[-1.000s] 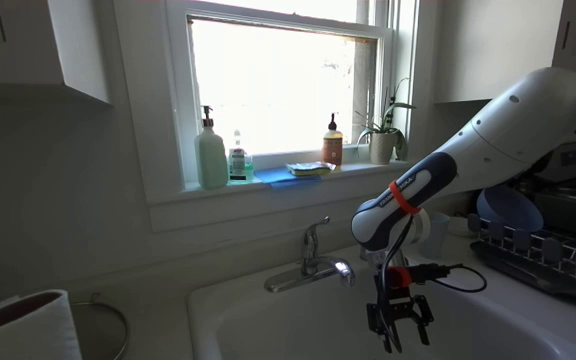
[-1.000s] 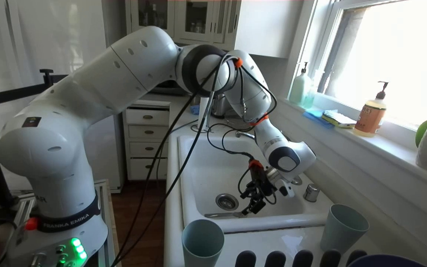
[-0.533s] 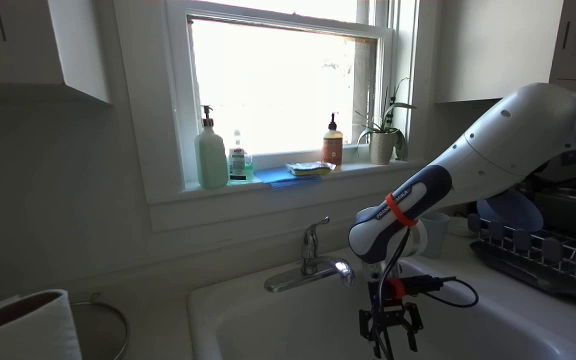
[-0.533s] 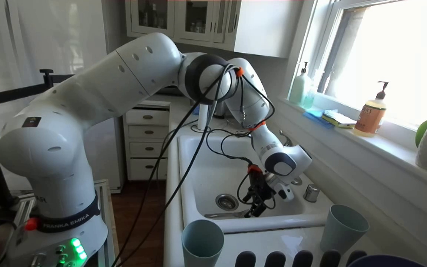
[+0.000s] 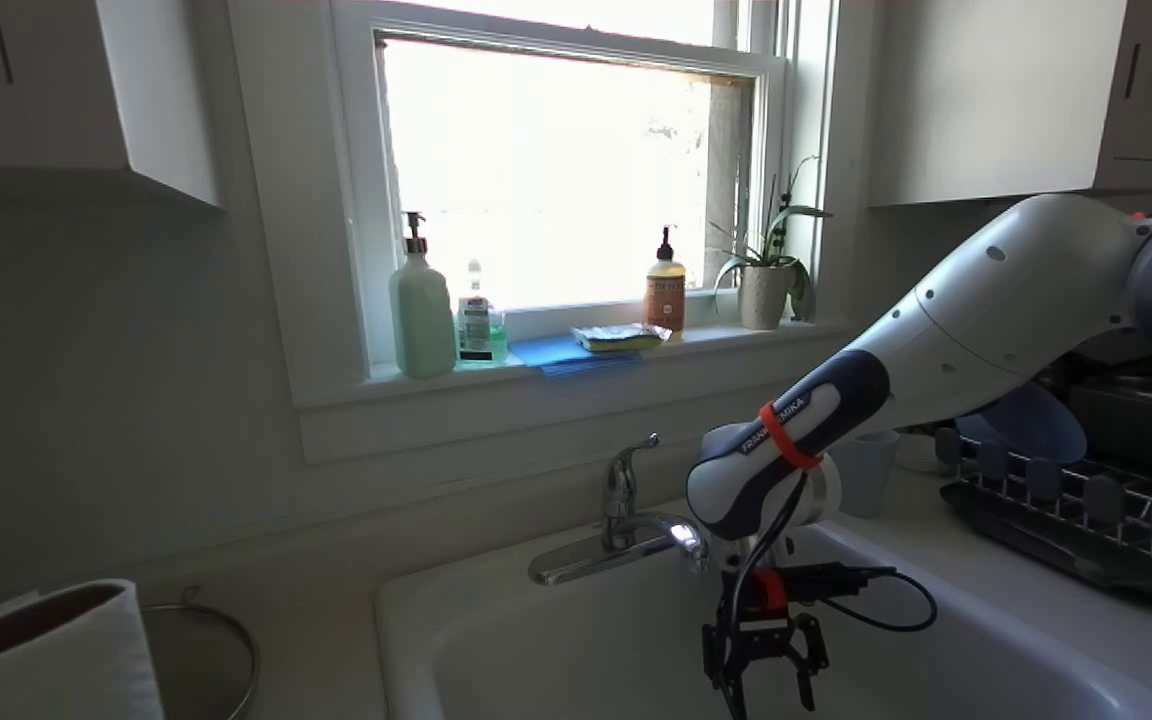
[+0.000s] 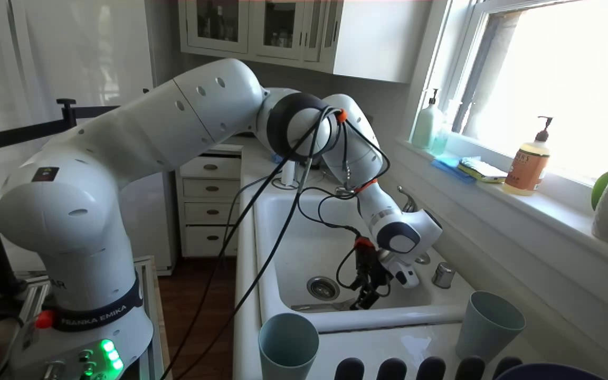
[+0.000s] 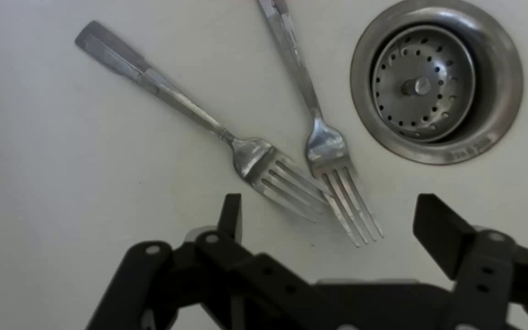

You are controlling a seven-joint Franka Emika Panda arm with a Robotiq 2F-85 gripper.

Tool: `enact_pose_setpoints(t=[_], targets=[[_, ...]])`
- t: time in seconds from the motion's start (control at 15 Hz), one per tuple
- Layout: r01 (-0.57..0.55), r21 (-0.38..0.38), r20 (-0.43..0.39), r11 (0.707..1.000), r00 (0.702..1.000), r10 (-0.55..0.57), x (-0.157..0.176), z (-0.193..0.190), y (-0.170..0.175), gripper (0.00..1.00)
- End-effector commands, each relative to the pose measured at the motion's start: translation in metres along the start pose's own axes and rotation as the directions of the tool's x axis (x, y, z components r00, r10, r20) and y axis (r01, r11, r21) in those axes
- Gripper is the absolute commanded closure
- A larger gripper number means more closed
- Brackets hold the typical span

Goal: Move the tap to the left, pick up the fork from the sink and put it in the blue cup on the kitchen counter

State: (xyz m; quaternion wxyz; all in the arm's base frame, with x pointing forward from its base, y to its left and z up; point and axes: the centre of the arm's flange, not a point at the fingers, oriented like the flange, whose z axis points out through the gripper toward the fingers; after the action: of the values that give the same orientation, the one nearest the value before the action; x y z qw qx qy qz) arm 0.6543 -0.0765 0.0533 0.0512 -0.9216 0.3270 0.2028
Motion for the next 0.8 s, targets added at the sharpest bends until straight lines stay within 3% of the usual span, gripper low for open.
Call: enact_pose_setpoints(t=[0.0, 0.33, 0.47, 0.53, 0.73], targets=[[-0.101, 0.001, -0.032, 0.995, 0.994, 0.101, 0.017, 0.004, -0.015, 0.03], [-0.247, -0.01, -0.052, 0.969, 0.968, 0.247, 0.022, 0.011, -0.021, 0.07], [-0.295, -0.019, -0.049, 0.955, 0.955, 0.293, 0.024, 0.013, -0.022, 0.18], [-0.318, -0.022, -0.053, 0.948, 0.947, 0.316, 0.026, 0.014, -0.022, 0.33], [-0.379, -0.032, -0.044, 0.925, 0.925, 0.377, 0.029, 0.014, -0.022, 0.56]])
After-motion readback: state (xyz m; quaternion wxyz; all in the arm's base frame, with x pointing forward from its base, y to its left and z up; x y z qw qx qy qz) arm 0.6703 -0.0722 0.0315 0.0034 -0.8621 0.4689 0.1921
